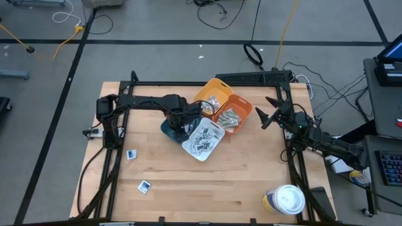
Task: Pick & Place First Aid Supplies
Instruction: Put the blue alcohol pad into the blue bin
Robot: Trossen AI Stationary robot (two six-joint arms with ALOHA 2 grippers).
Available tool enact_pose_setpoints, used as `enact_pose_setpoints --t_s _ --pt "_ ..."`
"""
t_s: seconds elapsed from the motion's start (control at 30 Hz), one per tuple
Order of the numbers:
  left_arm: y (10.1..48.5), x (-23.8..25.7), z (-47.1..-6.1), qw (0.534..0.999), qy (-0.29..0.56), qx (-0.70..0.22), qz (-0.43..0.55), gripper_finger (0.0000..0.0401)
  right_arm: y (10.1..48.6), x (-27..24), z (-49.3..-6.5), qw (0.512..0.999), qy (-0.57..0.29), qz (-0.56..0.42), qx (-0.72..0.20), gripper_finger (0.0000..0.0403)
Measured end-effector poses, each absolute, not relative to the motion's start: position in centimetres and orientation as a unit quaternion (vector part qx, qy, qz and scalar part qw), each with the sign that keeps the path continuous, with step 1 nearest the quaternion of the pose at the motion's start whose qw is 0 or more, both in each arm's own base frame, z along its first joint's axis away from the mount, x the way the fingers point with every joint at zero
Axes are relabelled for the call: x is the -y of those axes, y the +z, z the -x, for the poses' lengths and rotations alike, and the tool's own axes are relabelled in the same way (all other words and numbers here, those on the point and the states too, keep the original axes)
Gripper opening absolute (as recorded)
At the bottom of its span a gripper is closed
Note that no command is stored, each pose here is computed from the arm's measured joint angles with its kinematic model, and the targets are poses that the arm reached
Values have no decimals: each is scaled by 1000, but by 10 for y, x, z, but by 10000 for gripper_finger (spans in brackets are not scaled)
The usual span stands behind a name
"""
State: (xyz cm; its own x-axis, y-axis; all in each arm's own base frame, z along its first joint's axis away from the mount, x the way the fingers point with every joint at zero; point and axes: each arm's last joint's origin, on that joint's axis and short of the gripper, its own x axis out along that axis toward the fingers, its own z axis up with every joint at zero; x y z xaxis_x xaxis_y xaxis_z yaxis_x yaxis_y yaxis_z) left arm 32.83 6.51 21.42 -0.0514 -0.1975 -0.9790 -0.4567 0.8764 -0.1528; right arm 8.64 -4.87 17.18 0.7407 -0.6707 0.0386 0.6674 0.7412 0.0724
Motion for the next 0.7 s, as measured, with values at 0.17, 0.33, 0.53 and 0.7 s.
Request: enact_pose_setpoints --t_s 0.17,0.33,0.53,0.7 --pt "214 -62 -329 648 105 -718 233 216 172 49 -86 933 -359 -27 31 377" --pt "214 -59 -330 647 108 -717 235 216 172 49 -86 933 -359 -27 31 377" --pt "214 -50 -331 645 82 -718 246 216 172 49 -86 933 -359 -27 31 377" --pt "215 -43 -333 647 56 -717 254 216 172 49 -86 933 -359 -27 31 377"
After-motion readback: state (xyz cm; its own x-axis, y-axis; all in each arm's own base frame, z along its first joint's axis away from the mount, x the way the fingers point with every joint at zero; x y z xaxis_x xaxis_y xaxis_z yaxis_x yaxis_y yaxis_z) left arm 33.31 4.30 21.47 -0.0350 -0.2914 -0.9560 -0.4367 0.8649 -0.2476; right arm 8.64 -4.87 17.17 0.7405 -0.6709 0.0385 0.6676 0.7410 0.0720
